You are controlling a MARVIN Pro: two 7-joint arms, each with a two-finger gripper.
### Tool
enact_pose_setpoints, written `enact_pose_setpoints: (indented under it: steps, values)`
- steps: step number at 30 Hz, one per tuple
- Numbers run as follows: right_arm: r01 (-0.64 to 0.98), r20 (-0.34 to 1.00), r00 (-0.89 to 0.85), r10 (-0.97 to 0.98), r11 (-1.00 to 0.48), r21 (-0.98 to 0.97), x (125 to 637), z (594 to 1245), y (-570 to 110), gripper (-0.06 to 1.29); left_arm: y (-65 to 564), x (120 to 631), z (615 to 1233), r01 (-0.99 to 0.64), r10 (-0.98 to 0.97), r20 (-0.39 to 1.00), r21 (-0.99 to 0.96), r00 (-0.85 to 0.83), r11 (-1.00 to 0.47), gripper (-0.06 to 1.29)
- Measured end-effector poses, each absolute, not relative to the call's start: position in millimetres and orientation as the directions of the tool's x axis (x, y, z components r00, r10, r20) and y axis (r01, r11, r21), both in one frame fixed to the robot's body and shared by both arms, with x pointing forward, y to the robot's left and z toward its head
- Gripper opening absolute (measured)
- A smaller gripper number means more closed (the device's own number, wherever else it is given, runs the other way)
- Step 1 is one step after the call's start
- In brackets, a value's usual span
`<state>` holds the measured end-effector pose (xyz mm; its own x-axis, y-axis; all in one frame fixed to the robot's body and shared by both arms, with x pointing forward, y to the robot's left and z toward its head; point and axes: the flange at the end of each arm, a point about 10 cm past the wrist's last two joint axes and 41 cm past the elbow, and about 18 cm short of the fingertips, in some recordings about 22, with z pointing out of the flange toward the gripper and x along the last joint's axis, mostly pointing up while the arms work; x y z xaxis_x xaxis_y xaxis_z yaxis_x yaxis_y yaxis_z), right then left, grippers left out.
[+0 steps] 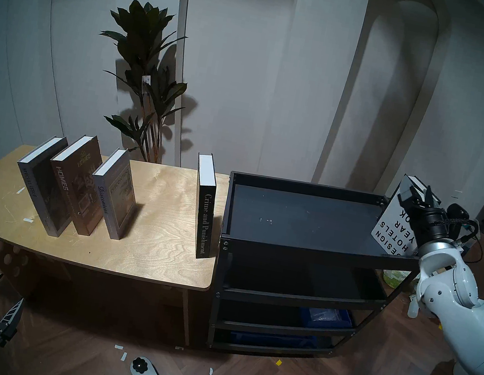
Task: Move the books from the display table onto the shelf, standing them upright with spines facing out and tallest at one end
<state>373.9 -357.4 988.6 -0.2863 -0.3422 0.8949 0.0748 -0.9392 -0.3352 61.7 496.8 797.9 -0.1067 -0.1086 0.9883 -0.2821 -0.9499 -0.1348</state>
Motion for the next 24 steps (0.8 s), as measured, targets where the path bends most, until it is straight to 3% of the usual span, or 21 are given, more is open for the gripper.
enact_pose_setpoints:
  steps: [8,24]
  values:
    - [0.120,0.843,-0.193,-0.502,-0.865,-0.488,367,981,-297,1.20,496,62,797,-0.291,-0.114,0.988,-0.140,-0.103,-0.946,1.26]
    - [0.160,0.858,-0.019,-0.514,-0.848,-0.505,367,965,-216,1.21,495,62,797,-0.303,-0.122,0.988,-0.147,-0.099,-0.942,1.26]
